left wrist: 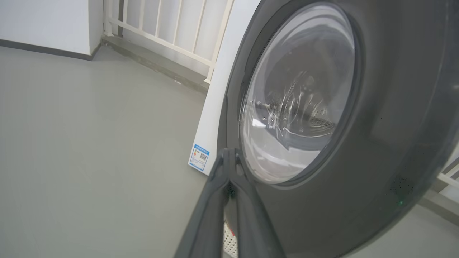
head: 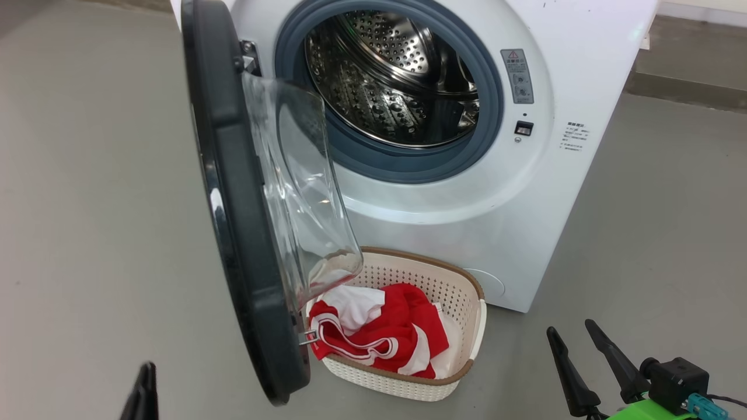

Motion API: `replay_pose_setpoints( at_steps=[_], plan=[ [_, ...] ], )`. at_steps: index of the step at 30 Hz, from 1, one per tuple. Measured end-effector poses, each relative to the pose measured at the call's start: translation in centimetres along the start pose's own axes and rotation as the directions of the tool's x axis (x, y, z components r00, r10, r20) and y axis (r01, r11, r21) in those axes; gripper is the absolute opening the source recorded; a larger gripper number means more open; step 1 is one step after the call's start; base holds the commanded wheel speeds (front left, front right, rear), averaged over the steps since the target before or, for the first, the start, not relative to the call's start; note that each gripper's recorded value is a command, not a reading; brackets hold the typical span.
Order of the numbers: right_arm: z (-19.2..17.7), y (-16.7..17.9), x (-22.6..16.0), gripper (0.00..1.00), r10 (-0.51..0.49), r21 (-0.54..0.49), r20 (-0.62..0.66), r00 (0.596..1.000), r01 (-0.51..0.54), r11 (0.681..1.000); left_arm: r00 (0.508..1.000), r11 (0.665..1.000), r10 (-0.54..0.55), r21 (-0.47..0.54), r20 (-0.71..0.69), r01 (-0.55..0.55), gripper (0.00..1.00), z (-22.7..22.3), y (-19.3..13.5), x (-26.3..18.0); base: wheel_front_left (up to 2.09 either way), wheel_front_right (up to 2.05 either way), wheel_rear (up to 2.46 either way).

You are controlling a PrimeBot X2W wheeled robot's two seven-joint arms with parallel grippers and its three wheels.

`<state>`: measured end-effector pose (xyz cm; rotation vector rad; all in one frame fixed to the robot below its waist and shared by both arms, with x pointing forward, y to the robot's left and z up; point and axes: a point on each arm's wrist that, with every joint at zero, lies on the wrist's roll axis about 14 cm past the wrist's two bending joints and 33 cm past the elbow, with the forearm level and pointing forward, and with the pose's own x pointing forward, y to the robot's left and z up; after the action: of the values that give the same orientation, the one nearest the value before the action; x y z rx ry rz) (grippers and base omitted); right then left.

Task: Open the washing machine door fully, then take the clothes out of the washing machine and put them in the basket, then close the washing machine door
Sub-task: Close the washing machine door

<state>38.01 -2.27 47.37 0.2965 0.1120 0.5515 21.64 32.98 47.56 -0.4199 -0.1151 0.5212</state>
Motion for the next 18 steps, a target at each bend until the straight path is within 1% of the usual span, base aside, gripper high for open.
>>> replay_pose_setpoints(
  at_steps=[2, 3, 4, 6, 8, 9, 12, 14, 16, 18],
  plan=[
    [0.0, -0.1, -0.1, 1.0, -0.005, 0.002, 0.0, 1.0, 0.005, 1.0, 0.999, 0.995, 0.001, -0.104, 0.048, 0.004, 0.0, 1.5, -0.2, 0.9, 0.0, 0.0, 0.0],
    [0.0, -0.1, -0.1, 1.0, -0.005, 0.002, 0.0, 1.0, 0.005, 1.0, 0.999, 0.995, 0.001, -0.104, 0.048, 0.004, 0.0, 1.5, -0.2, 0.9, 0.0, 0.0, 0.0],
    [0.0, -0.2, -0.2, 1.0, -0.007, 0.003, 0.001, 1.0, 0.007, 1.0, 0.997, 0.985, 0.009, -0.174, 0.074, 0.004, 0.0, 2.3, -0.2, 1.3, 0.0, 0.0, 0.0],
    [0.0, -0.3, -0.3, 1.0, -0.013, 0.004, 0.001, 1.0, 0.013, 1.0, 0.993, 0.949, 0.023, -0.316, 0.114, 0.014, 0.0, 3.6, -0.2, 2.1, 0.0, 0.0, 0.0],
    [0.0, -0.5, -0.4, 1.0, -0.02, 0.006, 0.002, 1.0, 0.02, 1.0, 0.992, 0.908, 0.012, -0.417, 0.124, 0.041, 0.0, 4.4, -0.3, 2.7, 0.0, 0.0, 0.0],
    [0.0, -0.6, -0.5, 1.0, -0.024, 0.007, 0.002, 1.0, 0.024, 1.0, 0.992, 0.886, 0.004, -0.46, 0.124, 0.054, 0.0, 4.8, -0.4, 2.9, 0.0, 0.0, 0.0],
    [-0.2, -1.0, -0.7, 1.0, -0.035, 0.01, 0.0, 0.999, 0.035, 0.999, 0.995, 0.8, -0.025, -0.596, 0.093, 0.076, 0.0, 5.5, -0.7, 3.7, 0.0, 0.0, 0.0],
    [-0.2, -1.2, -0.8, 1.0, -0.043, 0.013, 0.0, 0.999, 0.043, 0.999, 0.995, 0.714, -0.068, -0.693, 0.072, 0.1, 0.0, 6.0, -1.6, 4.3, 0.0, 0.0, 0.0],
    [-0.3, -1.5, -0.9, 1.0, -0.05, 0.015, 0.0, 0.999, 0.05, 0.999, 0.99, 0.677, -0.138, -0.726, 0.034, 0.12, 0.0, 6.2, -2.6, 4.6, 0.0, 0.0, 0.0],
    [-0.4, -1.7, -1.0, 1.0, -0.058, 0.02, -0.002, 0.998, 0.058, 0.998, 0.976, 0.628, -0.216, -0.768, -0.014, 0.127, 0.0, 5.8, -3.9, 4.7, 0.0, 0.0, 0.0]
  ],
)
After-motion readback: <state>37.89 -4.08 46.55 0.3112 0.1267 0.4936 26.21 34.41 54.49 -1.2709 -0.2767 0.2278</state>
